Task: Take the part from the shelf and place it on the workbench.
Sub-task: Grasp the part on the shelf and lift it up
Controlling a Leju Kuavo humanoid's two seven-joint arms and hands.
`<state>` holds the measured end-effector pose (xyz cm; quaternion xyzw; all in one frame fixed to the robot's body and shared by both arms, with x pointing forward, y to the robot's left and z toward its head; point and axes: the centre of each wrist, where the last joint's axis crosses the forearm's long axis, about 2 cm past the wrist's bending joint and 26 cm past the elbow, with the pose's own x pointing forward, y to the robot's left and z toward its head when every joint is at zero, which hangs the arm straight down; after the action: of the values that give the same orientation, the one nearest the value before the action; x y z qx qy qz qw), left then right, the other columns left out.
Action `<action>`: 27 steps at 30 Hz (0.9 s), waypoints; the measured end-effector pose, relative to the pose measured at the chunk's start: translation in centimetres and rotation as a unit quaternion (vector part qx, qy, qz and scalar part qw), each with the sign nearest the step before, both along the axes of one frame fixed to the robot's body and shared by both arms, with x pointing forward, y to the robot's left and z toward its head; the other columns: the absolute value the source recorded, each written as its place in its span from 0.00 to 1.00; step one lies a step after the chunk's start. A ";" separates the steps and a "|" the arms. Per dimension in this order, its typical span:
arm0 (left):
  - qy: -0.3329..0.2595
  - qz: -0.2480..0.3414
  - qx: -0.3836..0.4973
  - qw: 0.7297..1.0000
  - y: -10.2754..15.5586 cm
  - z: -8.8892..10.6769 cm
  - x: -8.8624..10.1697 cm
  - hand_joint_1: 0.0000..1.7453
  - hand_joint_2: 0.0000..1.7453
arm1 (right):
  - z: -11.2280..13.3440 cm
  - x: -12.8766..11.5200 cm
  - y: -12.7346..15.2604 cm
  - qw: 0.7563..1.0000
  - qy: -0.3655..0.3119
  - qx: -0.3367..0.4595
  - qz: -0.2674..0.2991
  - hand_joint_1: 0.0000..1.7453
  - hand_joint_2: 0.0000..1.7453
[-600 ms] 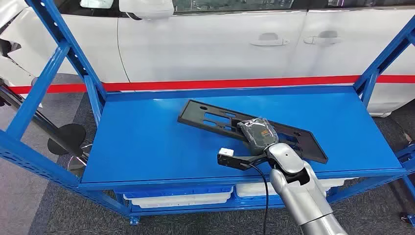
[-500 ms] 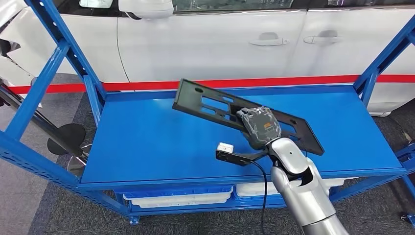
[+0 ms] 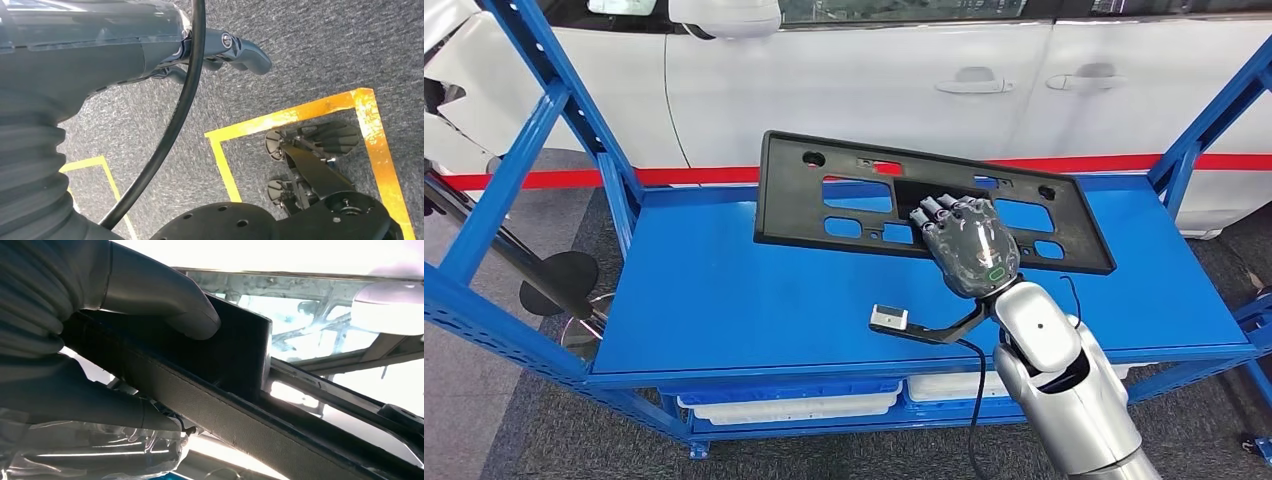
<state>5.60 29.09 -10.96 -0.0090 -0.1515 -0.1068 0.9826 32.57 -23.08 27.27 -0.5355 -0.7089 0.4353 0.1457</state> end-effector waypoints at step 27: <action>0.011 0.011 0.002 1.000 0.2 0.0 -0.1 0.00 1.00 | -0.9 -0.3 -1.2 0.997 -0.005 -0.067 -0.027 1.00 1.00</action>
<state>5.53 29.27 -10.97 -0.0067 -0.1408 -0.0957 0.9854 32.28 -24.28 26.37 -0.5650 -0.6641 0.4753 0.1177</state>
